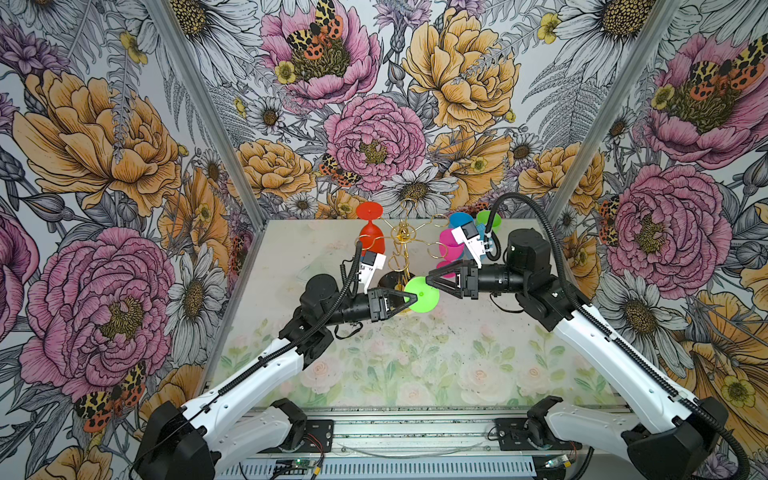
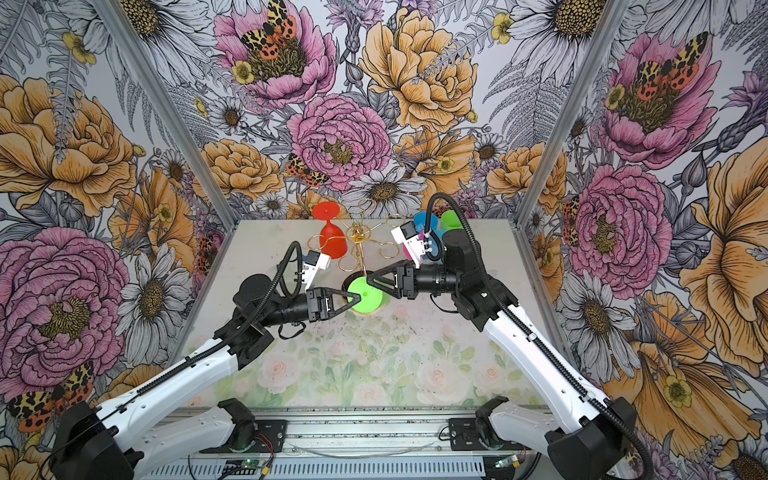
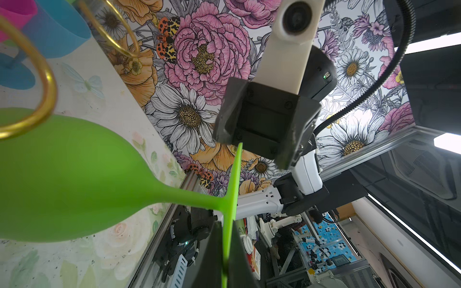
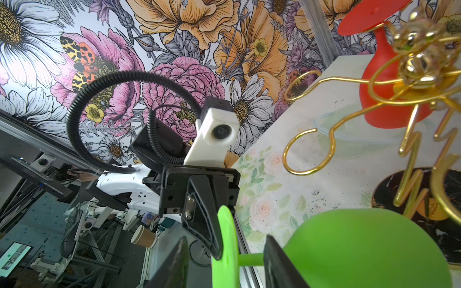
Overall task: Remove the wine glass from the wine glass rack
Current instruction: 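Grasp the green glass base with the left gripper from the right gripper, then carry the green glass with the left gripper toward the robot, bowl down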
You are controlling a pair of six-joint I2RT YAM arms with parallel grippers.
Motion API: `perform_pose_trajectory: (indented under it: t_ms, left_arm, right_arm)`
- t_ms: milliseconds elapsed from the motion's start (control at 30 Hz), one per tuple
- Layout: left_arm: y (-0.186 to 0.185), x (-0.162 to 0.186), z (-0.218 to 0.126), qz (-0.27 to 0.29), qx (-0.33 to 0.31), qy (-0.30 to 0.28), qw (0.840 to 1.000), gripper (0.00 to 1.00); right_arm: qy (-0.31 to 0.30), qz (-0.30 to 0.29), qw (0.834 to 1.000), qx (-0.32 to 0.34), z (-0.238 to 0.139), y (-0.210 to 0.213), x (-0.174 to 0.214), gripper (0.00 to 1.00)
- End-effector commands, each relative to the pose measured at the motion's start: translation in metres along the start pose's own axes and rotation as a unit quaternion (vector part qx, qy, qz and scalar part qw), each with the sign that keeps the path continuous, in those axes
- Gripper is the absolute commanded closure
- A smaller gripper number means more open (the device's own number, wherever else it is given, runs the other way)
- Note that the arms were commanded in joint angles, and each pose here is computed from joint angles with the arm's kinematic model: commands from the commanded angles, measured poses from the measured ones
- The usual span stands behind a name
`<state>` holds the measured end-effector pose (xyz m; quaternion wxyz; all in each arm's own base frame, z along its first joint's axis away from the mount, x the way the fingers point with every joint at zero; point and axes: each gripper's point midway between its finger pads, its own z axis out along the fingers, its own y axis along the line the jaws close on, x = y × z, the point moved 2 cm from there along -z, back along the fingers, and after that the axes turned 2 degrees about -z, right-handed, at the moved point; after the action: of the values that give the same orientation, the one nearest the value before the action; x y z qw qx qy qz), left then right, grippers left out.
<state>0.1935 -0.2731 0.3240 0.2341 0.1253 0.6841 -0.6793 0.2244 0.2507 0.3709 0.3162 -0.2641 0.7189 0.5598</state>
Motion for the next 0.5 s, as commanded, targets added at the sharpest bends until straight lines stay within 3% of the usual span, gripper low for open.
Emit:
perform_pose_trajectory:
  t_ms: [0,100,200,467]
  left_arm:
    - [0.004,0.013,-0.003,0.005,-0.002,0.022,1.000,1.00]
    - [0.013,0.024,-0.001,0.033,-0.043,0.038,0.998,1.00]
    - [0.016,0.037,0.003,0.100,-0.098,0.068,0.988,1.00]
    - [0.023,0.057,0.005,0.296,-0.207,0.141,0.922,1.00]
  right_arm:
    - [-0.033,-0.006,0.999,0.006,-0.017,0.011,-0.016,0.46]
    - [-0.060,0.034,0.997,0.038,-0.029,-0.006,-0.028,0.42]
    - [-0.075,0.076,0.992,0.062,-0.038,-0.027,-0.031,0.38]
    - [-0.043,0.128,0.989,0.052,-0.033,-0.047,-0.005,0.32]
